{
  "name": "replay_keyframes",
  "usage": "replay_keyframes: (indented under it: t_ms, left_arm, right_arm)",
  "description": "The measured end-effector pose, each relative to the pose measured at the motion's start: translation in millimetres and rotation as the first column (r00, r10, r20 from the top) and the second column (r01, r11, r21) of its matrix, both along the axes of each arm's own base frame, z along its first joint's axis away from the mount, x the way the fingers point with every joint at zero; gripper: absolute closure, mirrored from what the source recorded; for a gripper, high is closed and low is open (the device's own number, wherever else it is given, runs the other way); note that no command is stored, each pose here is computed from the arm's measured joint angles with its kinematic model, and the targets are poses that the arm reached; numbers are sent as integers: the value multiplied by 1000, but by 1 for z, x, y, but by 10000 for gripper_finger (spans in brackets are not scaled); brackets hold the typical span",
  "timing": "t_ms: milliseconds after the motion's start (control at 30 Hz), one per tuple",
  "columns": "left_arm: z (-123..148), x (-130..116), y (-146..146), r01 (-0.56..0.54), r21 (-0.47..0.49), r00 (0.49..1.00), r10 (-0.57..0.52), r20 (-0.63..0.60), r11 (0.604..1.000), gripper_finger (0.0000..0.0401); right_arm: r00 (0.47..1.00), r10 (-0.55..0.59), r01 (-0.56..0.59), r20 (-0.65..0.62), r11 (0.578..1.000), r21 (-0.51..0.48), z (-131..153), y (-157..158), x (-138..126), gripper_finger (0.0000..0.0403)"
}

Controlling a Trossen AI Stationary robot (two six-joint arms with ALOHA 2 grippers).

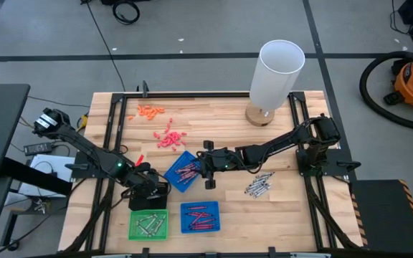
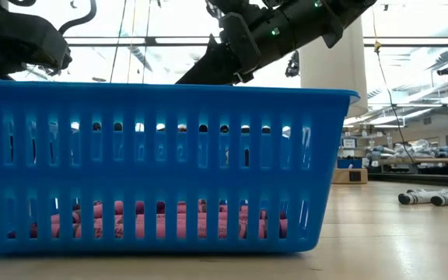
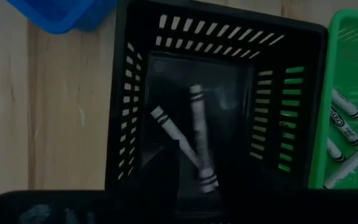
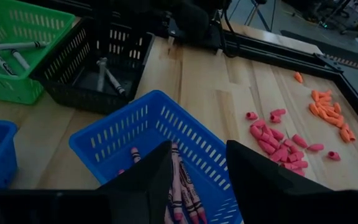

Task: Sort crayons
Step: Put the black crayon into the black bin

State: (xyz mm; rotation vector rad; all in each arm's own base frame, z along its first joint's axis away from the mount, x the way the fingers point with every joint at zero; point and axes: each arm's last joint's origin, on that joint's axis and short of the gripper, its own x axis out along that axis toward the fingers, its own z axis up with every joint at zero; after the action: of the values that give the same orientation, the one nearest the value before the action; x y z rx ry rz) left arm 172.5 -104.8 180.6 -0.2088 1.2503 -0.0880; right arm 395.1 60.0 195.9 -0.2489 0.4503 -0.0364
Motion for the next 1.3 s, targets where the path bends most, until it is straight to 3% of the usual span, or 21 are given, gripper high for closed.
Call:
replay_keyframes:
  t_ms: [233, 433, 633, 800, 1033, 1200, 1300]
  left_arm:
    - [15, 6, -4, 31, -33, 999, -30, 41, 999, 280]
    - [36, 14, -6, 98, 54, 984, -105, 146, 994, 280]
    - [45, 20, -5, 141, 228, 953, -194, 231, 963, 280]
    - [47, 23, 0, 80, 437, 930, -225, 291, 896, 280]
    - [51, 26, 4, 24, 593, 911, -262, 319, 805, 280]
    - [52, 29, 6, 25, 625, 903, -286, 321, 780, 280]
    - [52, 30, 9, 16, 632, 907, -277, 317, 775, 280]
  right_arm:
    - [1000, 1, -1, -9, 1000, -2, -1, 0, 0, 243]
    - [997, -25, 23, -79, 999, -34, -3, -2, -6, 243]
    - [983, -84, 75, -160, 995, -64, 17, -6, -25, 243]
    - [958, -156, 143, -239, 987, -71, 23, -10, -40, 243]
    - [881, -228, 207, -415, 974, -96, 13, -13, -57, 243]
    - [796, -241, 220, -555, 970, -105, 4, -15, -71, 243]
    - [734, -179, 193, -655, 980, -51, 0, -14, -80, 243]
